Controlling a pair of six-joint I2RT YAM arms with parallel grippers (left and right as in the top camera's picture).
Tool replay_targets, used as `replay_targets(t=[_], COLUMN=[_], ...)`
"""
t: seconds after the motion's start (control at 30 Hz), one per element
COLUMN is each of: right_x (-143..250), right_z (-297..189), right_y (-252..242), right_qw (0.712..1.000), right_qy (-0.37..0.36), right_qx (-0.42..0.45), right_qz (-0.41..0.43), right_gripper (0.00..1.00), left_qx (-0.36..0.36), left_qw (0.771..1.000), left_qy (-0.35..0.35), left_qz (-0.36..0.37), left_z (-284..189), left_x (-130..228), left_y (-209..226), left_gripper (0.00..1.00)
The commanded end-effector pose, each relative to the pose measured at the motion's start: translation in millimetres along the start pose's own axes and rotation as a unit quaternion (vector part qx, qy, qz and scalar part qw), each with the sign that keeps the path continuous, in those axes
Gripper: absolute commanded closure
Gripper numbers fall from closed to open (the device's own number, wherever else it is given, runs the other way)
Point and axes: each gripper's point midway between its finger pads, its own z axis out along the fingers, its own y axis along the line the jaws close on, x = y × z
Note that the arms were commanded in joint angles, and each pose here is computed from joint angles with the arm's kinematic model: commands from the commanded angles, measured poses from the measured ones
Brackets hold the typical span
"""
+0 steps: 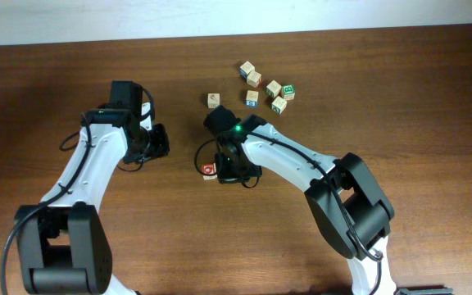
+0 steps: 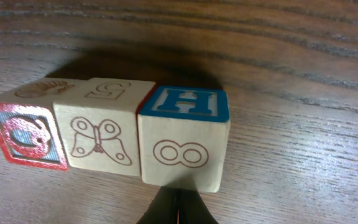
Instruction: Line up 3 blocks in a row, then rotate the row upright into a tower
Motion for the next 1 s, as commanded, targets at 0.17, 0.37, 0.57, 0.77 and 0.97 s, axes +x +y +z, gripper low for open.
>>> replay_targets(t=[0.17,0.37,0.57,0.77,0.97], right_x=[1,4,-23,-38,-36], right_z=[5,-22,-66,-56,-40], right_y=[-3,5,-24,-37,-32], right_qw=[1.000,1.000,0.999,0.998,0.997], right_qy=[0.005,0.013,-0.036,-0.028,-0.016], right_qx=[0.000,-0.018,-0.023,-0.055,-0.074], right_qz=[0.002,-0.017,0.001,0.000,-0.024], right_gripper=[0.96,0.96,0.96,0.96,0.95], left_qx=[0.005,0.019,0.035,0.040,0.046], left_qw=[1.000,1.000,0.999,0.999,0.998], left_qy=[-0.004,0.003,0.024,0.032,0.030], left_qz=[0.003,0.002,0.007,-0.003,-0.014], left_z=[-3,-3,5,24,34], left_x=[0,3,20,39,47], left_y=[-3,-7,-27,-44,-53], left_gripper=[0.67,0.68,0.81,1.00,1.00])
